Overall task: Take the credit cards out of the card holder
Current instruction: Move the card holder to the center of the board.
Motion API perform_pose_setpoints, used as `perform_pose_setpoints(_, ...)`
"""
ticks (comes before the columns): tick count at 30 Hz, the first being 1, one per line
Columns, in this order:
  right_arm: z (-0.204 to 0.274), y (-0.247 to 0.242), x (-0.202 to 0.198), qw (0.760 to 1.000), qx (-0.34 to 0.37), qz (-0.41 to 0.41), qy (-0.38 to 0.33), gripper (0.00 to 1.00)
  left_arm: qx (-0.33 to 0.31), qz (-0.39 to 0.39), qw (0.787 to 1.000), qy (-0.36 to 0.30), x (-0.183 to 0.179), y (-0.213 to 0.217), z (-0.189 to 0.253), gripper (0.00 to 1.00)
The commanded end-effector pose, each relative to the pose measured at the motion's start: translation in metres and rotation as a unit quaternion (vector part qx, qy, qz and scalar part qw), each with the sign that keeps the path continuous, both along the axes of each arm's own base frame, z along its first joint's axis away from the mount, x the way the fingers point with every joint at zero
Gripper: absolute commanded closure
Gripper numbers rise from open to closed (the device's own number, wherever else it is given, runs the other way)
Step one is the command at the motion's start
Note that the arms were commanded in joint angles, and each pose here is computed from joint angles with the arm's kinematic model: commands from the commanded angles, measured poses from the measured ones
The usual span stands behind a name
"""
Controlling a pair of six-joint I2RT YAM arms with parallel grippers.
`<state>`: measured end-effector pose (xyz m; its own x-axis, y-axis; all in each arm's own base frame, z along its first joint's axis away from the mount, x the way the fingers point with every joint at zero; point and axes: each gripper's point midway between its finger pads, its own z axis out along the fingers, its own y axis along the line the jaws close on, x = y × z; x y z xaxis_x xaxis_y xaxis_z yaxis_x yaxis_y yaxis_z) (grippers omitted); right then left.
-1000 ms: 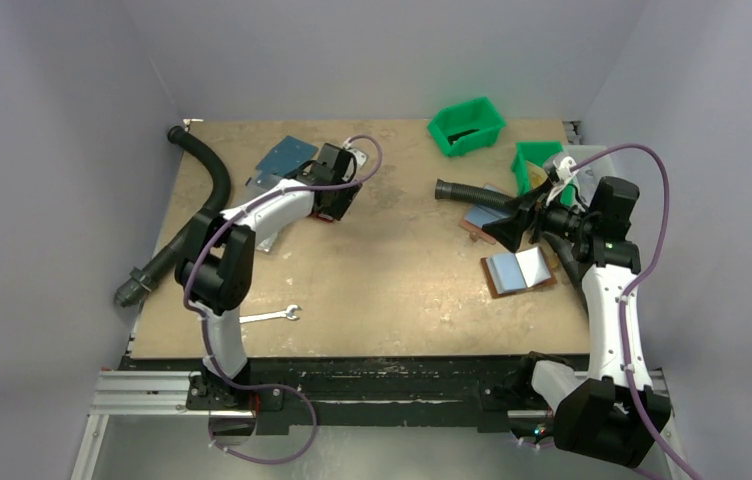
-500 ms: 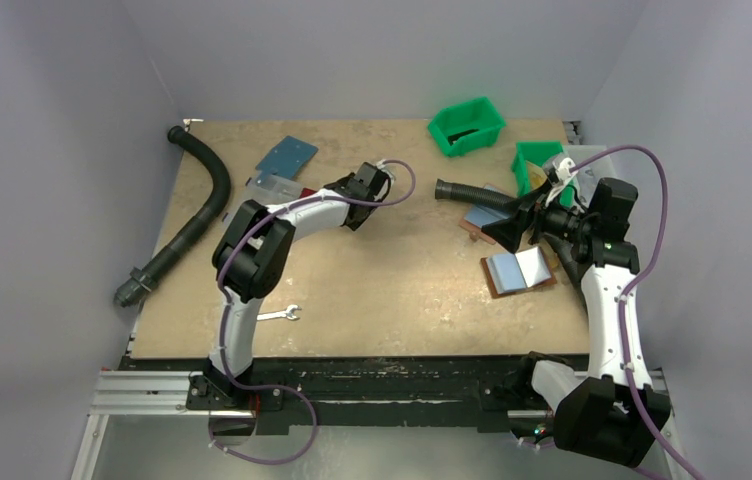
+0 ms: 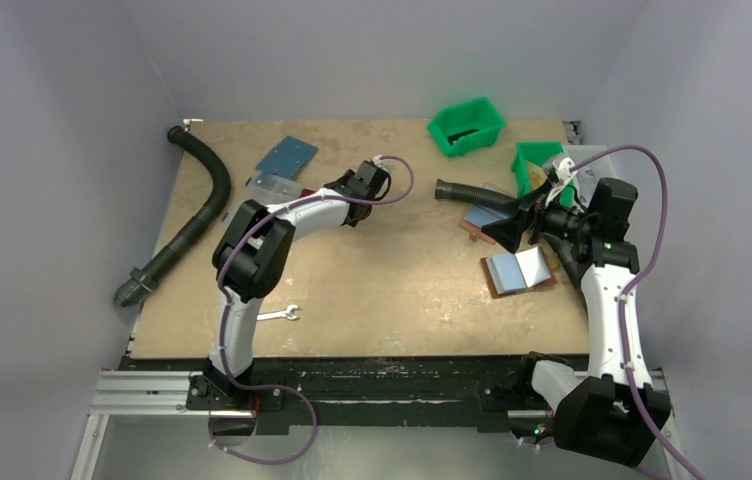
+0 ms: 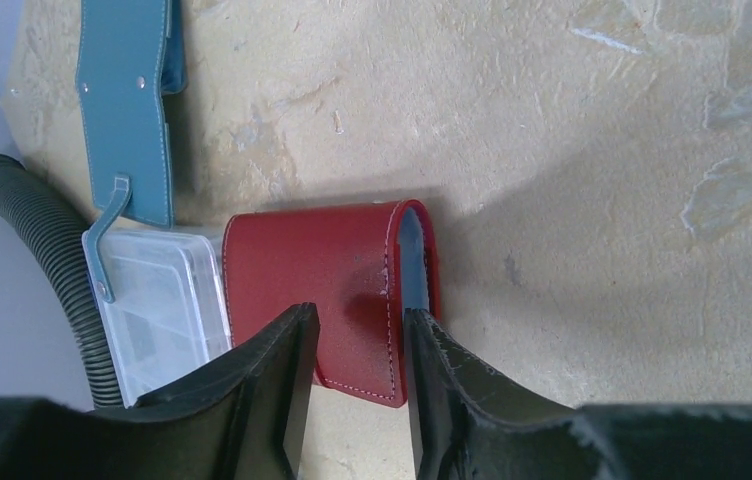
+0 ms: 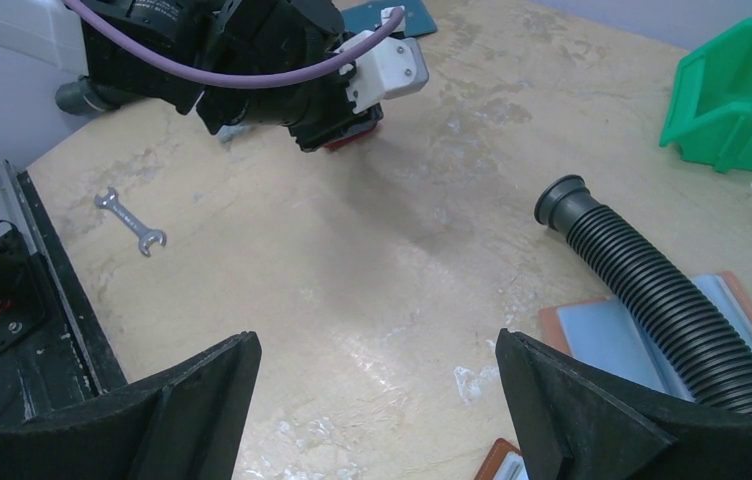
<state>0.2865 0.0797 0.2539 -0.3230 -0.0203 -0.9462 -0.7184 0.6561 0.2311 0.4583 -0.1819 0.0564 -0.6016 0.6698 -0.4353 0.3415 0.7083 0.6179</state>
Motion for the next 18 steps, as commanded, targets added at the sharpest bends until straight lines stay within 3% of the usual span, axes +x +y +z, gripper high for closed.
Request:
perform_pose_setpoints(1, 0.002, 0.002, 0.000, 1.000, 0.006, 0.012, -0.009, 0.01, 0.015, 0.007, 1.000, -0.024, 0.009, 0.000, 0.006, 0.62)
perform_pose_setpoints(8, 0.002, 0.002, 0.000, 1.000, 0.006, 0.012, -0.009, 0.01, 0.015, 0.001, 1.000, -0.014, 0.006, -0.001, -0.001, 0.74)
perform_pose_setpoints(12, 0.003, 0.003, 0.000, 1.000, 0.006, 0.013, -0.009, 0.01, 0.015, -0.005, 1.000, -0.016, 0.004, -0.004, 0.001, 1.00)
perform_pose_setpoints(18, 0.003, 0.003, 0.000, 1.000, 0.006, 0.013, -0.009, 0.01, -0.004, -0.037, 0.999, -0.033, -0.006, -0.026, 0.023, 1.00)
